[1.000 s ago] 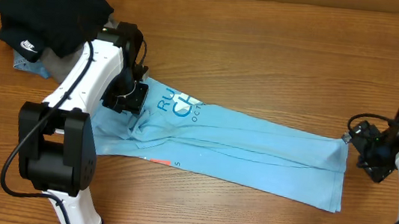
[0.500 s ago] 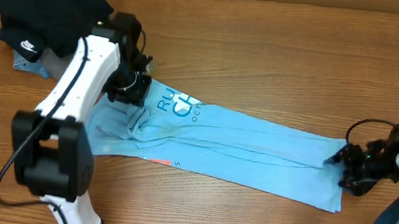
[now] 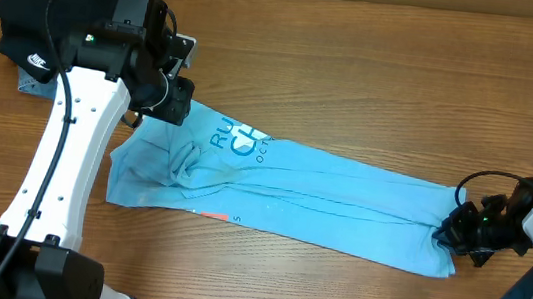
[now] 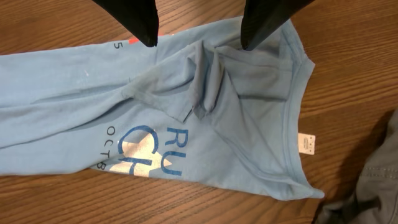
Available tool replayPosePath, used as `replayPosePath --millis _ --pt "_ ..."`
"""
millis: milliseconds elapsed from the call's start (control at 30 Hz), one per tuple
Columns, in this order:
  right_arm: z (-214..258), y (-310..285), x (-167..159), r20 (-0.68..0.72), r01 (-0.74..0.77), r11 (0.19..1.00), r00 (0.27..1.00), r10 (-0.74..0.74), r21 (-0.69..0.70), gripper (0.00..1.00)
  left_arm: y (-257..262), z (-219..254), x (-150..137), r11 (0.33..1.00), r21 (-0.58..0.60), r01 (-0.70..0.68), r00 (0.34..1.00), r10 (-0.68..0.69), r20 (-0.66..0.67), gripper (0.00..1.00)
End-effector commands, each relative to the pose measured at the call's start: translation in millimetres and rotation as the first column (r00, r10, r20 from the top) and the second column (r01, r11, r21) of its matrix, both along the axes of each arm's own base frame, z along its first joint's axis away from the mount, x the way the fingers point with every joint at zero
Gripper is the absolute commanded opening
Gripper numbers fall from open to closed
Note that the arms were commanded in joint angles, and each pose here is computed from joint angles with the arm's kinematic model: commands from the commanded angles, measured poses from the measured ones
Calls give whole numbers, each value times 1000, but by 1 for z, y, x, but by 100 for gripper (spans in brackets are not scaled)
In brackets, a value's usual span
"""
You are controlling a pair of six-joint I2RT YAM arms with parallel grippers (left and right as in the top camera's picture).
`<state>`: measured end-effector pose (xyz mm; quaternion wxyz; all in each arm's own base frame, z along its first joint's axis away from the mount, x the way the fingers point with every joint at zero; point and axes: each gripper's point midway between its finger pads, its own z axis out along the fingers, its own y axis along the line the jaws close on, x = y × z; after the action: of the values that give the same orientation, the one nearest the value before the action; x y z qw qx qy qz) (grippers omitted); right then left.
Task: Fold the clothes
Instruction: 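Lift the right end of the folded strip with the right gripper toward the left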
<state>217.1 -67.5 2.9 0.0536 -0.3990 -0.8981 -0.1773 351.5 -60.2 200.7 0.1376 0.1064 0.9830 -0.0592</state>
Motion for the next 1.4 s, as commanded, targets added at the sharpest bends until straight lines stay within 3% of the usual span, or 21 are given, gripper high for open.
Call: replayPosePath --millis 0,67,100,133,167,267,400,567,700,767,867,1000,1167,1367 --pt "28 -23 15 48 23 993 999 -17 -115 4 2 4 1 1000 9 14 1000 -14 9 45" --pt "36 -24 17 61 24 992 998 -17 -120 4 2 4 1 1000 9 14 1000 -14 9 44" --pt "37 -24 17 60 24 992 998 -17 -120 20 2 4 1 1000 8 14 1000 -14 10 44" --pt "37 -23 16 56 24 993 998 -17 -118 59 2 4 1 1000 8 14 1000 -14 10 44" --pt "36 -23 15 53 23 993 998 -17 -116 81 2 4 1 1000 8 14 1000 -14 10 44" --pt "33 -23 16 61 25 992 998 -17 -121 86 2 3 0 1000 8 14 1000 -14 6 43" --pt "24 -27 15 63 57 990 997 -49 -128 85 2 3 0 1000 9 14 1000 -14 5 43" --pt "6 -25 11 45 60 992 997 -56 -113 70 2 2 -3 1000 10 15 1000 -15 -7 45" --pt "-4 -21 4 27 59 993 998 -56 -105 67 4 2 -3 1000 22 19 1000 -19 -6 46" --pt "-8 -18 1 24 58 993 998 -56 -100 61 4 2 -3 1000 23 19 1000 -19 -7 46" --pt "-15 -16 -2 27 55 993 998 -53 -102 42 4 2 -3 1000 23 19 1000 -19 -7 45" --pt "-15 -15 3 52 58 994 997 -53 -95 5 4 2 -3 1000 23 20 1000 -19 -6 45" --pt "6 -28 12 75 47 991 996 -37 -127 4 4 2 -3 999 23 23 1000 -22 -6 45" --pt "55 -58 25 97 86 961 993 -62 -262 4 5 1 -7 999 26 23 1000 -23 -21 45"
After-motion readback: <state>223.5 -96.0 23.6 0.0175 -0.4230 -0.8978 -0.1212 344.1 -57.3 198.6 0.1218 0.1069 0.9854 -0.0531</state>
